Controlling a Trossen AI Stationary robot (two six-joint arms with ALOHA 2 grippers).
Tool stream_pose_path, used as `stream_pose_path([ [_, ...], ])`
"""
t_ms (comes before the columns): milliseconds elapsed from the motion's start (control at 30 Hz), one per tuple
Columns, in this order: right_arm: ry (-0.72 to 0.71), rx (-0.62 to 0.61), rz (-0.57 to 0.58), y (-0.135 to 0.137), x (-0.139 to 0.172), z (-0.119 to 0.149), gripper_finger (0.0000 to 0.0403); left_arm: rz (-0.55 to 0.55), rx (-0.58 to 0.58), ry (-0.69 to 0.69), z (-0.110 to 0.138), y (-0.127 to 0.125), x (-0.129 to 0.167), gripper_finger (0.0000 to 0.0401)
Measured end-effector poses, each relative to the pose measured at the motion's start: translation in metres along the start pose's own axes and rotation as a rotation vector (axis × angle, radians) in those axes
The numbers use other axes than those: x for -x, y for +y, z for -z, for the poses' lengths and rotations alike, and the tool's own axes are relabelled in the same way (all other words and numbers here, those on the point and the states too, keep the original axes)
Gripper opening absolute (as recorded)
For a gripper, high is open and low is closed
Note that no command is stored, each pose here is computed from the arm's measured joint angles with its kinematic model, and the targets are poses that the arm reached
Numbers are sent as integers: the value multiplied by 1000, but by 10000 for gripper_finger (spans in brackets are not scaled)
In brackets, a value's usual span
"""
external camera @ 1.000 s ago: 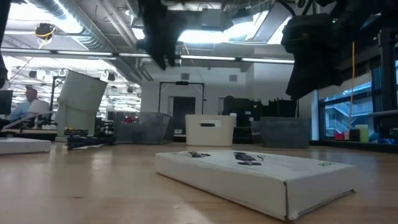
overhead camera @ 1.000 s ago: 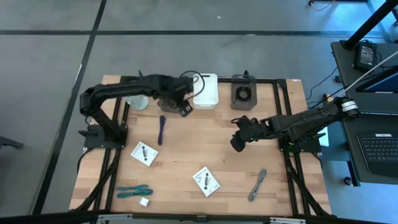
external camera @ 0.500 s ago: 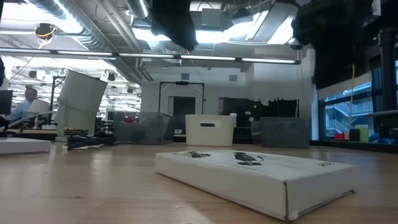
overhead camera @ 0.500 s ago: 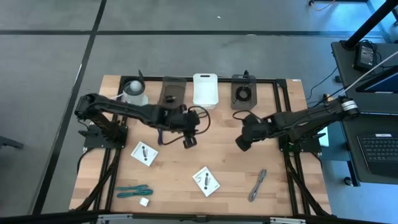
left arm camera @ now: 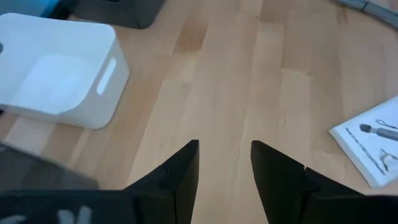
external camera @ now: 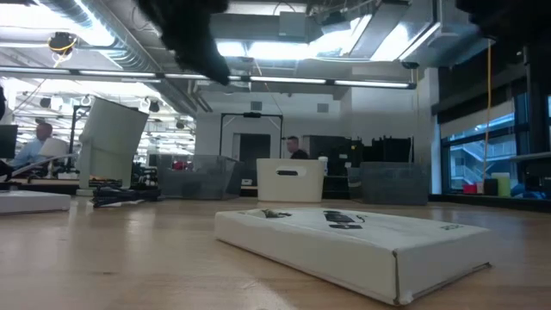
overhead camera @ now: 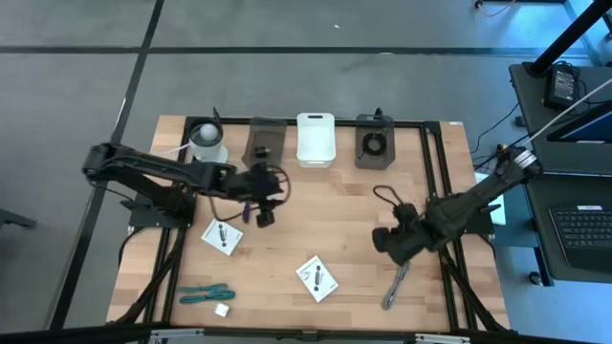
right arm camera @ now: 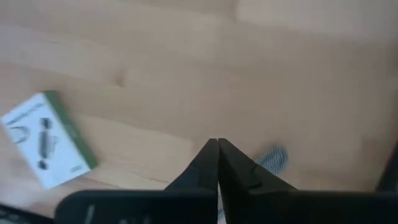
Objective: Pick and place items into bin
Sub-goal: Put the gray charger cable into the right black bin
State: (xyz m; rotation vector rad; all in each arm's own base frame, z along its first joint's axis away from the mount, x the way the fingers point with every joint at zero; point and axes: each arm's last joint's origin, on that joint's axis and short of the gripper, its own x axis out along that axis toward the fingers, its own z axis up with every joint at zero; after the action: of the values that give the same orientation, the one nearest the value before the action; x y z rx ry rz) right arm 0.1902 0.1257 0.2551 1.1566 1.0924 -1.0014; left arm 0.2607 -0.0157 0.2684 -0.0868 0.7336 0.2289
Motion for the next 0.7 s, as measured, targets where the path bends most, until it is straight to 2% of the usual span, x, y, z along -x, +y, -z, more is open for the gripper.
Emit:
stream_pose_path([
  [200,81,-79,163,-4,-20,31,48,17,20,-74,22,13,27,141],
  [467,151,-108,331,-4,-53,65,149,36,38,-145,26,18,47,141],
  [567,150,-98,363,-2,-71,76,183,35,41,-158,26,19,50,141],
  [700,173,-109,335,5,-93,89,213,24,42,-160,26,19,50,141],
])
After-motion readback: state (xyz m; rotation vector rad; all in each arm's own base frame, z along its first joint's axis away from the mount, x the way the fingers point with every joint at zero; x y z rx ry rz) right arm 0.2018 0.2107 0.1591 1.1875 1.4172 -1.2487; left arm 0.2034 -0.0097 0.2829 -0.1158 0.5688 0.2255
